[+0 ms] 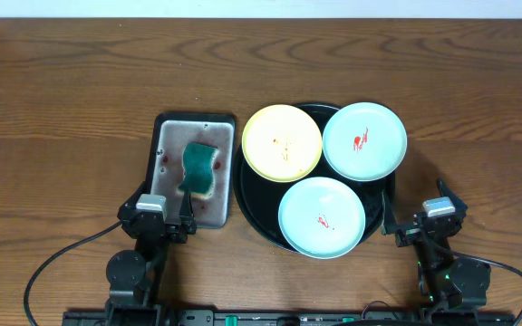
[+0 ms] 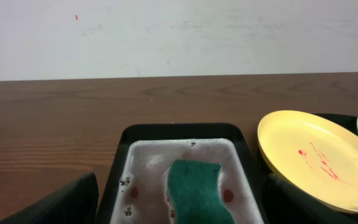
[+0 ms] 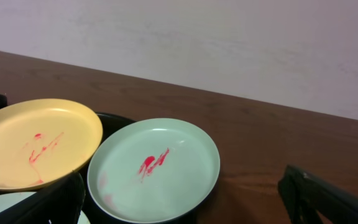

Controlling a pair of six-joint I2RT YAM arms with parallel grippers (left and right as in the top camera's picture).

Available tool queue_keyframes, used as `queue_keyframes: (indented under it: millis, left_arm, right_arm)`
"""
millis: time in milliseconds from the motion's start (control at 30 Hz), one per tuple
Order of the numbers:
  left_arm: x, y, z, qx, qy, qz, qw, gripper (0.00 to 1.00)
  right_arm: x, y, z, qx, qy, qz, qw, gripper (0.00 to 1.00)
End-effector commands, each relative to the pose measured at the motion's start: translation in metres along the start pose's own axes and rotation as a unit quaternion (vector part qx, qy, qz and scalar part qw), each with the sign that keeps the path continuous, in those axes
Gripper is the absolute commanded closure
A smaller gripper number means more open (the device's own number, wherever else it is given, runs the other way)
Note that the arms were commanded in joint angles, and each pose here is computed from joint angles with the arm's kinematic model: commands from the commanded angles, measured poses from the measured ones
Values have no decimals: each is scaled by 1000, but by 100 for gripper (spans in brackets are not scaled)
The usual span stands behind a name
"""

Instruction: Clean dirty plates on tray and stack at the side

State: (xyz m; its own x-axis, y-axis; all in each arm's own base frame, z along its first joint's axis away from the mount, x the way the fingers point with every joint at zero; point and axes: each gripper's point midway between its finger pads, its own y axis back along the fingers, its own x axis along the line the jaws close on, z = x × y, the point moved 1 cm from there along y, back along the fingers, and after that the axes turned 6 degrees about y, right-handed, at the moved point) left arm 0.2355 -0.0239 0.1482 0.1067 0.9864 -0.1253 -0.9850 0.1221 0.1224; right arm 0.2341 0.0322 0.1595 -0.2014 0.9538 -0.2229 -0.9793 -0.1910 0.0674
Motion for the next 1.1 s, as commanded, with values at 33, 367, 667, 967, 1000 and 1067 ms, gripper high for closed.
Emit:
queue_keyframes:
  millis: [33, 367, 667, 967, 1000, 1067]
  left_arm:
    - [0, 0, -16, 31, -4, -3, 1000, 16]
    - [0, 0, -16, 31, -3, -3, 1000, 16]
    - [1, 6, -27, 93, 61, 10, 994, 16]
    - [-3, 3, -5, 194, 86, 27, 977, 16]
    - [-3, 0, -3, 209, 87, 29, 973, 16]
    - [-7, -5, -2, 243, 93, 21, 965, 16]
  right_arm:
    - [2, 0, -1, 2, -1, 4, 1000, 1]
    - [4, 0, -1, 0, -3, 9, 1000, 1]
    - [4, 1, 3, 9, -88, 11, 996, 1]
    - [17, 1, 13, 128, -157, 72, 977, 1]
    - [20, 0, 15, 142, -164, 83, 973, 1]
    - [23, -3, 18, 177, -175, 102, 963, 1]
